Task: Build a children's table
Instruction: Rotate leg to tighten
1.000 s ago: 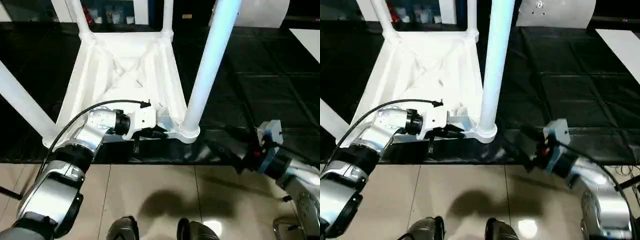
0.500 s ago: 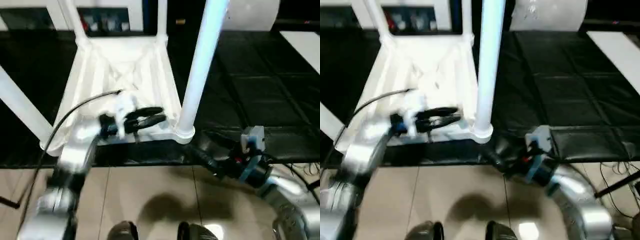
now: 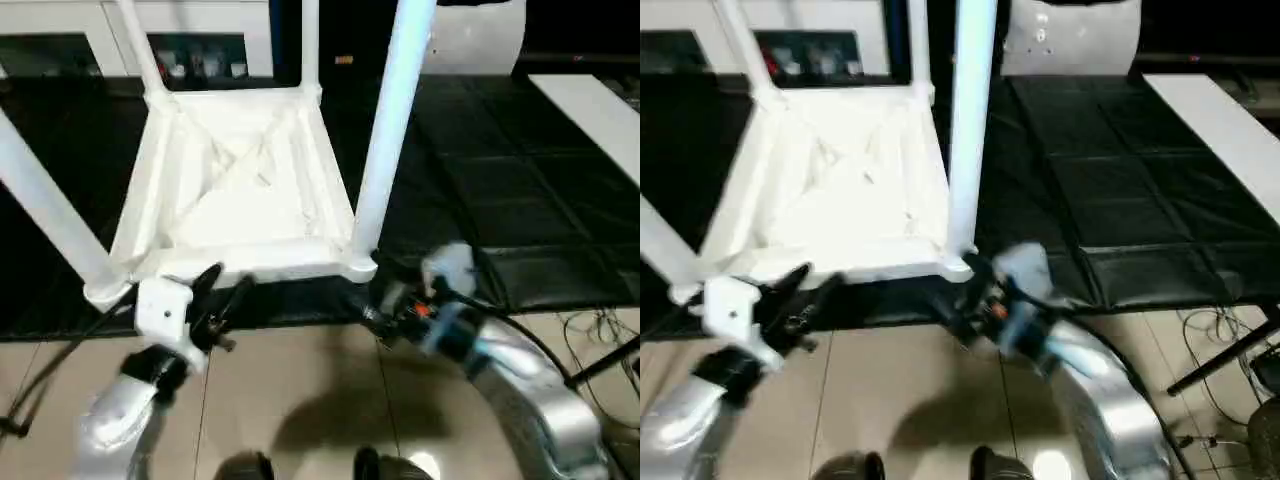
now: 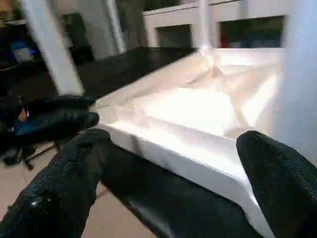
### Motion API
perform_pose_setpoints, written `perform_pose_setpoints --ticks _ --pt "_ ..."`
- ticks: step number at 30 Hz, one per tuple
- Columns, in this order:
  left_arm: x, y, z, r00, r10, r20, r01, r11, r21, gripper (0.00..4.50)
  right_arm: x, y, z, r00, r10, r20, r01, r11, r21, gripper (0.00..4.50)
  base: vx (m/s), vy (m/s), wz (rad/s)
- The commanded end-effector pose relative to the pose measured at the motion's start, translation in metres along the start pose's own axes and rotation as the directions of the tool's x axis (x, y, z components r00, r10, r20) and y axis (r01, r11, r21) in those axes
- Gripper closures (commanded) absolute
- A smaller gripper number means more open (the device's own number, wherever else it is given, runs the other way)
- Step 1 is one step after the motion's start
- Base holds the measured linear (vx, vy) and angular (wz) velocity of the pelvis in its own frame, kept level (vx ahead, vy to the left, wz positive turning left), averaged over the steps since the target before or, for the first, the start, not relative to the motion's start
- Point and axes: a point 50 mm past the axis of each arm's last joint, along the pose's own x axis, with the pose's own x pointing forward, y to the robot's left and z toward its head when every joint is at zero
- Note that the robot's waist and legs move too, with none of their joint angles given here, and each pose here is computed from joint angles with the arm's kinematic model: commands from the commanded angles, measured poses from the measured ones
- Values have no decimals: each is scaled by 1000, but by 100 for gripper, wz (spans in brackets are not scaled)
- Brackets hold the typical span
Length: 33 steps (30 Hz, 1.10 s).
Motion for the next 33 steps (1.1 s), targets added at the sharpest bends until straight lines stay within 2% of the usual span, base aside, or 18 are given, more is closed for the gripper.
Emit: perform_pose_setpoints --ticks 1,6,11,15,17,20,23,25,27,31,33 --pt "-6 5 -3 992 115 -42 -116 993 -15 175 2 -6 -3 999 -37 -10 37 999 -8 0 28 -91 7" --pt "-8 7 -5 978 192 -86 -190 981 22 144 7 -6 -8 994 -107 -16 107 994 -6 0 13 -13 -3" --pt "2 2 -6 977 200 -69 -201 979 -16 113 5 -6 -11 987 -152 -42 152 988 -13 0 0 0 0" --pt "-4 2 -12 968 239 -78 -243 969 -38 78 0 -9 -15 984 -169 -59 166 985 -53 0 0 0 0" --pt "-13 -2 -18 976 201 -81 -204 978 -32 72 3 -12 -10 991 -123 -50 116 987 -114 0 0 0 0" --pt "-19 -2 -20 979 189 -75 -193 980 -43 37 10 -12 -4 997 -74 -27 70 991 -112 0 0 0 0" --pt "-28 -2 -27 975 192 -109 -197 980 -32 27 20 -11 4 1000 -21 -9 19 992 -122 0 0 0 0" --pt "-32 1 -27 961 259 -99 -264 964 -35 8 27 -13 9 1000 -21 13 22 992 -123 0 0 0 0" --pt "-36 3 -26 949 306 -79 -311 949 -56 8 31 -16 11 999 -16 30 20 993 -117 0 0 0 0" --pt "-52 1 -32 942 319 -106 -330 938 -103 8 35 -21 15 999 -14 49 19 994 -110 0 0 0 0" --pt "-57 3 -33 930 351 -112 -361 928 -94 8 37 -29 16 996 -70 61 77 989 -123 0 0 0 0"
